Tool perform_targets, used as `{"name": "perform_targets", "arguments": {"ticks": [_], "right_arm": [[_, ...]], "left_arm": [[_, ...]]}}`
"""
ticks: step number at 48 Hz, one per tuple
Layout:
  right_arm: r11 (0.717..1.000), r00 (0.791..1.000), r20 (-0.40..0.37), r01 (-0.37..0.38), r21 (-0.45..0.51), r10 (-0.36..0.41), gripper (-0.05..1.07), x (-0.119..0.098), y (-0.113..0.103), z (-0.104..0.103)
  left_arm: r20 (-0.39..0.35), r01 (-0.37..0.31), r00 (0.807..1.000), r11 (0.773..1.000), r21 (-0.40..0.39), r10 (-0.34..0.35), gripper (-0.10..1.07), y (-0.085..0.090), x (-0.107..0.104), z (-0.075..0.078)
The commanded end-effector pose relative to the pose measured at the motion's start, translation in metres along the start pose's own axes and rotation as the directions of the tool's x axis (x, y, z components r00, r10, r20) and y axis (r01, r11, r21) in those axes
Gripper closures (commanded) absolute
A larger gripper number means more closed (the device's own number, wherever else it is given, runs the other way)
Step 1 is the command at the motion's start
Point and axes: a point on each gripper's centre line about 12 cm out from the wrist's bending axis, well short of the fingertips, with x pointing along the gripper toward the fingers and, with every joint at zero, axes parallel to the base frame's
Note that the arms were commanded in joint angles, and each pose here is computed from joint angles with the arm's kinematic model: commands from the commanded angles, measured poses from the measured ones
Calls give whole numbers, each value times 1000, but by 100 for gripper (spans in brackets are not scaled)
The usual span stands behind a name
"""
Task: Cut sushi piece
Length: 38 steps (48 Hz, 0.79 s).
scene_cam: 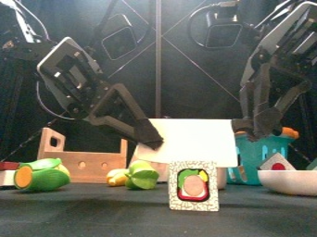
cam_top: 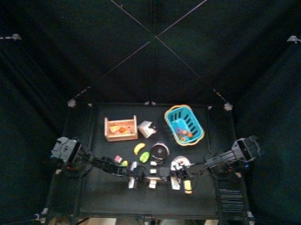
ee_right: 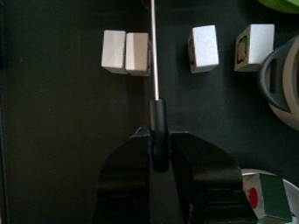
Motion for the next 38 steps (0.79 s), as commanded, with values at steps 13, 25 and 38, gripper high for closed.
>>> {"name": "perform_targets", "arguments": {"ticks": [13,25,38], "right_arm": [[999,994,95,-49,-3,49,55,-24,13,23],[996,992,88,-84,-13,85,55,-23,28,18],[995,993,59,-97,-15,98,55,-15,36,12]], "left_arm": [[76,2,997,1000,-6,-1,55,0,-5,22],[61,18,998,1000,-1,-18,55,-8,-4,17],[45,30,999,999,-11,-29,55,-17,-4,11]]}}
